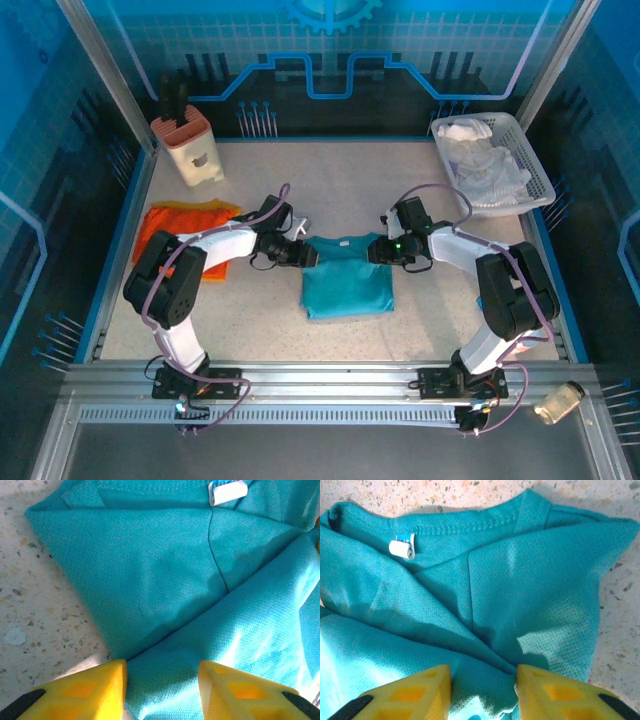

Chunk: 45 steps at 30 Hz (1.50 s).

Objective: Fold and stack the t-shirts

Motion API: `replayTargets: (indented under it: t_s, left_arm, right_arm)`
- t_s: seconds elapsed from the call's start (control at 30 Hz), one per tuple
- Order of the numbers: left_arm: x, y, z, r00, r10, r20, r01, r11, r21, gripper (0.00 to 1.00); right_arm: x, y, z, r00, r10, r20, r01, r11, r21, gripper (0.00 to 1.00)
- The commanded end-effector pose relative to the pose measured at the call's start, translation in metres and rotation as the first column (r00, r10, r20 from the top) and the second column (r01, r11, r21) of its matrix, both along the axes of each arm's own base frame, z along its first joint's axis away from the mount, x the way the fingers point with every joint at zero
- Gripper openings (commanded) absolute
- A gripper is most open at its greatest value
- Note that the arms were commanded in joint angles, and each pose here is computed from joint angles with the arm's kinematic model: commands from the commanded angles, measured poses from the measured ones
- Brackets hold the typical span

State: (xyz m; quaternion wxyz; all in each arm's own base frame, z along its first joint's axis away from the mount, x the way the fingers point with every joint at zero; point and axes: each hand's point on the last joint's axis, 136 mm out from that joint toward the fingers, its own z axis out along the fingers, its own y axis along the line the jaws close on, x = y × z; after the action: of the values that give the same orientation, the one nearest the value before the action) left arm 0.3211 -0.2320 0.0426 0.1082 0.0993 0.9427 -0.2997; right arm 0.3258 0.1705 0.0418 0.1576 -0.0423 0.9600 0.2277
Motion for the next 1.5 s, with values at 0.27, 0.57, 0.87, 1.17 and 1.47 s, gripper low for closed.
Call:
replayTargets:
  t_s: [0.27,0.57,0.87,1.17,1.47]
  left_arm:
    - [-0.007,-0.004,-0.016,1.000,-0.027,-0.001,0.027,0.999,0.041,0.35]
    - [-0.010,0.009,-0.006,1.000,0.024,0.004,-0.024,0.998,0.058,0.50]
    - [-0.014,0.001,-0.022,0.999,0.032,-0.041,-0.031,0.999,0.011,0.49]
    - [-0.006,-0.007,-0.016,0.999,0.033,-0.033,-0.034,0.999,-0.025,0.37]
    - [-0.005,-0.009,-0.012,0.999,0.034,-0.029,-0.035,0.999,-0.032,0.12]
  right_arm:
    - [-0.009,-0.004,-0.012,0.999,-0.025,-0.037,0.025,1.000,-0.005,0.22]
    - [-0.011,-0.007,-0.014,0.998,-0.032,-0.044,0.032,0.999,-0.018,0.19]
    - [-0.013,-0.008,-0.015,0.998,-0.034,-0.052,0.032,0.999,-0.023,0.15]
    - [-0.009,-0.005,-0.010,0.998,-0.033,-0.048,0.033,0.999,-0.002,0.11]
    - [-0.003,0.000,0.005,0.998,-0.039,-0.049,0.040,0.998,0.037,0.07]
